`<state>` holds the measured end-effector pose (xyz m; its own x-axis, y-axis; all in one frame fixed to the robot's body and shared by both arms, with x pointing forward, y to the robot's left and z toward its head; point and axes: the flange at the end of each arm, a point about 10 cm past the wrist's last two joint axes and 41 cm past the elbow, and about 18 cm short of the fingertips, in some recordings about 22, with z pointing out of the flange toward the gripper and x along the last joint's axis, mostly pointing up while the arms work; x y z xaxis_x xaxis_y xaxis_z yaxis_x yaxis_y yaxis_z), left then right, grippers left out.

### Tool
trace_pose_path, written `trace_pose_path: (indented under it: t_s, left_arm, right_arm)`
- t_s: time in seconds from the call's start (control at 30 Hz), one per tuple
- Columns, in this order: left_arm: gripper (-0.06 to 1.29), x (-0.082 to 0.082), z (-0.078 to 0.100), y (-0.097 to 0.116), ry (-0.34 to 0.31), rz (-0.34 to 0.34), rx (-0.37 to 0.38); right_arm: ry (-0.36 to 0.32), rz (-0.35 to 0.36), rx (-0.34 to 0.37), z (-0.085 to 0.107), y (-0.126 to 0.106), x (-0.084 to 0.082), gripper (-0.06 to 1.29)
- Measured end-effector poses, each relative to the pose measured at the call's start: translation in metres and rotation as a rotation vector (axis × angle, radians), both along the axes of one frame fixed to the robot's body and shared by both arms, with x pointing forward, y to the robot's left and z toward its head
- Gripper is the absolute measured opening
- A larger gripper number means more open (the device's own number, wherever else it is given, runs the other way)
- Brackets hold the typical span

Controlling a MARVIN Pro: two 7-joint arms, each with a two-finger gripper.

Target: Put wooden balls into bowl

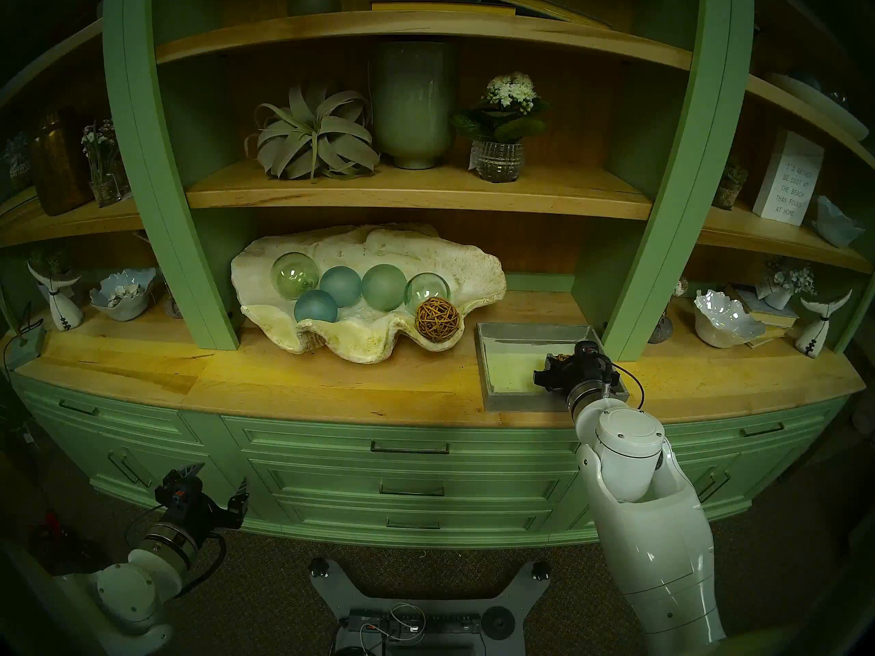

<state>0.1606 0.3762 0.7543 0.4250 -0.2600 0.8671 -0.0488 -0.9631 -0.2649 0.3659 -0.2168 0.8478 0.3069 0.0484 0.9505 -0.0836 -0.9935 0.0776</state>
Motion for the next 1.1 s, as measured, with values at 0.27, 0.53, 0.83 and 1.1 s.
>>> trace_pose_path:
  t_s: [0.27,0.53,0.83,1.1]
  left_arm:
    - [1.26,0.0,0.0001,0.0,0.0,0.0,0.0]
    - [1.26,0.0001,0.0001,0.0001,-0.001,0.0,0.0]
    - [1.26,0.0001,0.0001,0.0001,-0.001,0.0,0.0]
    - [1.26,0.0001,0.0002,0.0001,-0.001,0.0,0.0]
  right_arm:
    - [-0.018,-0.012,0.002,0.0027,-0.0004,-0.0024,0.05]
    - [-0.004,-0.011,-0.001,0.0003,0.0002,-0.0027,-0.04]
    - [0.03,-0.004,-0.018,-0.0051,0.0007,-0.0038,1.25]
    - [0.047,-0.02,-0.027,-0.0063,0.0013,-0.0063,1.25]
